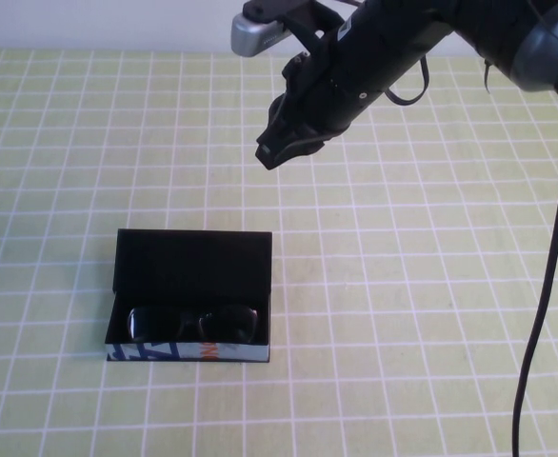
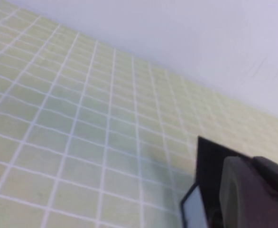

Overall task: Return glasses to glasses case
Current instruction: Close the glasses case

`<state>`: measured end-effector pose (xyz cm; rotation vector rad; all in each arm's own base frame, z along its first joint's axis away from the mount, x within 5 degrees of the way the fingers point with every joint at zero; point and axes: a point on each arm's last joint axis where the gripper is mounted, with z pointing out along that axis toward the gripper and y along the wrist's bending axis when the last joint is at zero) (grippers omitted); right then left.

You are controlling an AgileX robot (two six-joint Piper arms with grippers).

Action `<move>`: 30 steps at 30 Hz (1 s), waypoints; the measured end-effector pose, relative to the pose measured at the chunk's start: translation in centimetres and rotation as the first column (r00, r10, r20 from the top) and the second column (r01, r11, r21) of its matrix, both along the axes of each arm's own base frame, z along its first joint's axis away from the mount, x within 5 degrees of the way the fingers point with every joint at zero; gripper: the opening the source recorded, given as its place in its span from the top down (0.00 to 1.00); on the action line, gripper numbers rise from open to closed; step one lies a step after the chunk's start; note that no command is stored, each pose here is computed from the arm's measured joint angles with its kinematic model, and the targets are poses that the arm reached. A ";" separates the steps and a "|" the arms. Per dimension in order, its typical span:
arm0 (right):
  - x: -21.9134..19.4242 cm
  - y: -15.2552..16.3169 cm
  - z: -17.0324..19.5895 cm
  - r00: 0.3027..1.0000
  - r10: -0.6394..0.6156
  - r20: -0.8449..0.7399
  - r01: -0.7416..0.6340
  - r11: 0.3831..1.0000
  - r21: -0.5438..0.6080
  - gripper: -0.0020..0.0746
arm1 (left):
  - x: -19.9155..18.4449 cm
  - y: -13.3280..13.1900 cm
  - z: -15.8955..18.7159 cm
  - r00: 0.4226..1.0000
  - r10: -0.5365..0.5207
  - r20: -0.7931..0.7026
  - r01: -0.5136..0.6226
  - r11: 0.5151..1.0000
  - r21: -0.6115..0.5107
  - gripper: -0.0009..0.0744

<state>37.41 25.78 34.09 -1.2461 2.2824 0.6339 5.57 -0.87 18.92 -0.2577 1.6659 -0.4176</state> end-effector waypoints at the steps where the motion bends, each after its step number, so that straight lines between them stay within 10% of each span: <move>1: 0.0 0.0 0.0 1.000 -0.002 -0.002 0.002 1.000 0.002 0.99 | 0.0 0.0 0.1 1.000 0.002 0.004 -0.002 1.000 -0.028 0.99; 12: 0.0 0.0 -0.1 0.996 -0.067 -0.056 0.068 0.998 0.015 0.99 | 0.6 -1.5 3.6 0.962 -0.162 -0.221 0.134 0.982 -0.135 0.99; 23: 0.5 0.1 -1.0 0.989 -0.110 -0.095 0.110 0.994 -0.001 0.99 | 6.8 -5.0 4.1 0.575 -0.408 -0.709 0.537 0.842 -0.049 0.99; 30: 1.7 -1.3 -1.5 0.973 -0.186 -0.135 0.188 0.982 0.000 0.99 | 11.7 -7.2 1.8 0.497 -0.539 -0.680 0.615 0.771 -0.162 0.99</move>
